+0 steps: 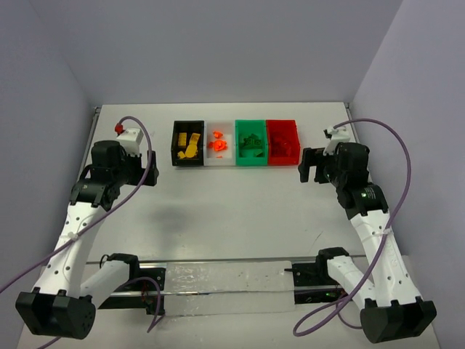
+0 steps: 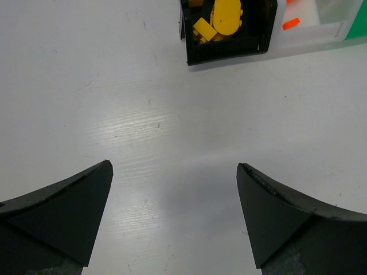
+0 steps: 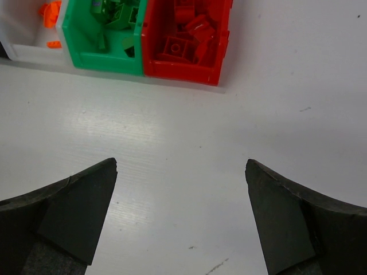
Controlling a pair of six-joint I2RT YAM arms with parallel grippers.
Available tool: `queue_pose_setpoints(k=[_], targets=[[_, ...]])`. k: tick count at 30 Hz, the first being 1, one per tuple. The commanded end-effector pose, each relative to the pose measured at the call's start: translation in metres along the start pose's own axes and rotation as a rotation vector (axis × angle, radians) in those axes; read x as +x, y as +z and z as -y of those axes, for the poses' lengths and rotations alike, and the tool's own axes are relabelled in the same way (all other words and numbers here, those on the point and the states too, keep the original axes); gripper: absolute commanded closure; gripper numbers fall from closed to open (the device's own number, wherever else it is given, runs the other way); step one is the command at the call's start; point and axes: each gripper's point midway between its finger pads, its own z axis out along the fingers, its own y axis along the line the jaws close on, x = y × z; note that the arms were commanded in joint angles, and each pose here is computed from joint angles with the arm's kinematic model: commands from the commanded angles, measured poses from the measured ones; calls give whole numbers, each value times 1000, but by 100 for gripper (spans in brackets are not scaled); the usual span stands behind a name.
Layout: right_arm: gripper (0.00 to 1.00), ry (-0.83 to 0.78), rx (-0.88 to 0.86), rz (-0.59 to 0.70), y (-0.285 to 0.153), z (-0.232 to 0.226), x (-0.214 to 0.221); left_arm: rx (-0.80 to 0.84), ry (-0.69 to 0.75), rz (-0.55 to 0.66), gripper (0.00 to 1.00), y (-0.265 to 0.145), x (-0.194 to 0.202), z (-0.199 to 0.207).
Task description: Sort the legos into containers by color
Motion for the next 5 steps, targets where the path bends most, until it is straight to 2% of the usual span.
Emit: queue_pose_setpoints(k=[1,5], targets=[[0,21,40,93,-5,7,-18,-11,-25,59,1,-2,-21,-2],[0,31,46,101,-7,10,-15,-17,-31,68,1,-1,-25,-3]])
